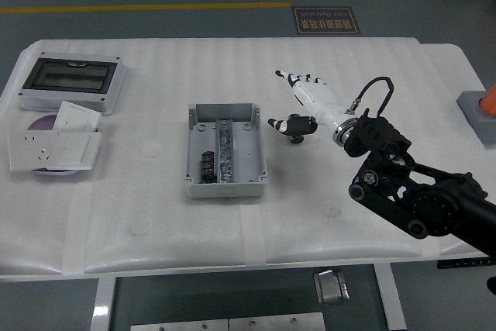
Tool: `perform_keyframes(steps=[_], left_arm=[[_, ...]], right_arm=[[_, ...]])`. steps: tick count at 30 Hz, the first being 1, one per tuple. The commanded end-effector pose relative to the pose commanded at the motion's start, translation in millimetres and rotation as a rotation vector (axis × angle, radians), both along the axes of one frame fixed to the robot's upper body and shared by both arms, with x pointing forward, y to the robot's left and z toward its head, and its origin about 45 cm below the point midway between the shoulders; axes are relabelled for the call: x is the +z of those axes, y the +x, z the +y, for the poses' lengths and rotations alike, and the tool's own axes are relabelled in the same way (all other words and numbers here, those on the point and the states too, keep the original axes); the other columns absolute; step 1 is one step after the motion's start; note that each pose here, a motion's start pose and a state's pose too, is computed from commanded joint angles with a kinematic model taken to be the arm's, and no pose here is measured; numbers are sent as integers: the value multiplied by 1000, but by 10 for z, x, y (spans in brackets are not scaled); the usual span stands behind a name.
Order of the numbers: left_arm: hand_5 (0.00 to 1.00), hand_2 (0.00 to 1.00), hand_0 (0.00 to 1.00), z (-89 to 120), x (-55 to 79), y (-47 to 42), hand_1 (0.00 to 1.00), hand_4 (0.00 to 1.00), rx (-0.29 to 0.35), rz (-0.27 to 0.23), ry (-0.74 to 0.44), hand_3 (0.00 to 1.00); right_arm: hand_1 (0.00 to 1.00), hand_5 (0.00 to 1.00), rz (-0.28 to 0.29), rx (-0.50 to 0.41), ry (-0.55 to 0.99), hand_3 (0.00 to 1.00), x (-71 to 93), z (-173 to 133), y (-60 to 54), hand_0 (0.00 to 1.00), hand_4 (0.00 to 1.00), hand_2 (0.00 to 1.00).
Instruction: Pick up the battery,place it into the box
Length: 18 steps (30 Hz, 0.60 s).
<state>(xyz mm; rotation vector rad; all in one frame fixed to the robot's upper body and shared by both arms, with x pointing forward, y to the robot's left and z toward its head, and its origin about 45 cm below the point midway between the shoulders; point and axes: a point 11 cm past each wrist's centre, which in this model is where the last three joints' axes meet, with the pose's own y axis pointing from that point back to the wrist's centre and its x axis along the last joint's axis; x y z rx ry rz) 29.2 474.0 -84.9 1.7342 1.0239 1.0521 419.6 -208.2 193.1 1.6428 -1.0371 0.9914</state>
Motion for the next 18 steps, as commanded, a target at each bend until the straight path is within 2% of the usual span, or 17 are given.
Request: perform_keyframes(steps=[4,9,10,11,18], left_arm=[[21,511,572,-5,-1,8,636,640,-2,0,-1,567],[21,511,572,1,4,22,636,640,-3,0,1,567],[21,511,572,4,6,24,636,640,-3,1,2,567],[18,512,572,8,8,26,636,641,-4,2,3,568],[17,512,572,11,12,39,635,639,-7,3,4,569]], right_arm=[[957,373,87,-8,-137,998,-98,-95,39,998,788,980],[957,373,186,20,-240,998,-235,-100,31,998,788,980],[957,373,197,25,-251,998,-252,-94,28,998,788,980],[998,323,205,30,-260,998,-268,-87,26,998,840,998],[998,330,212,30,-259,998,-296,-65,65,998,839,998]])
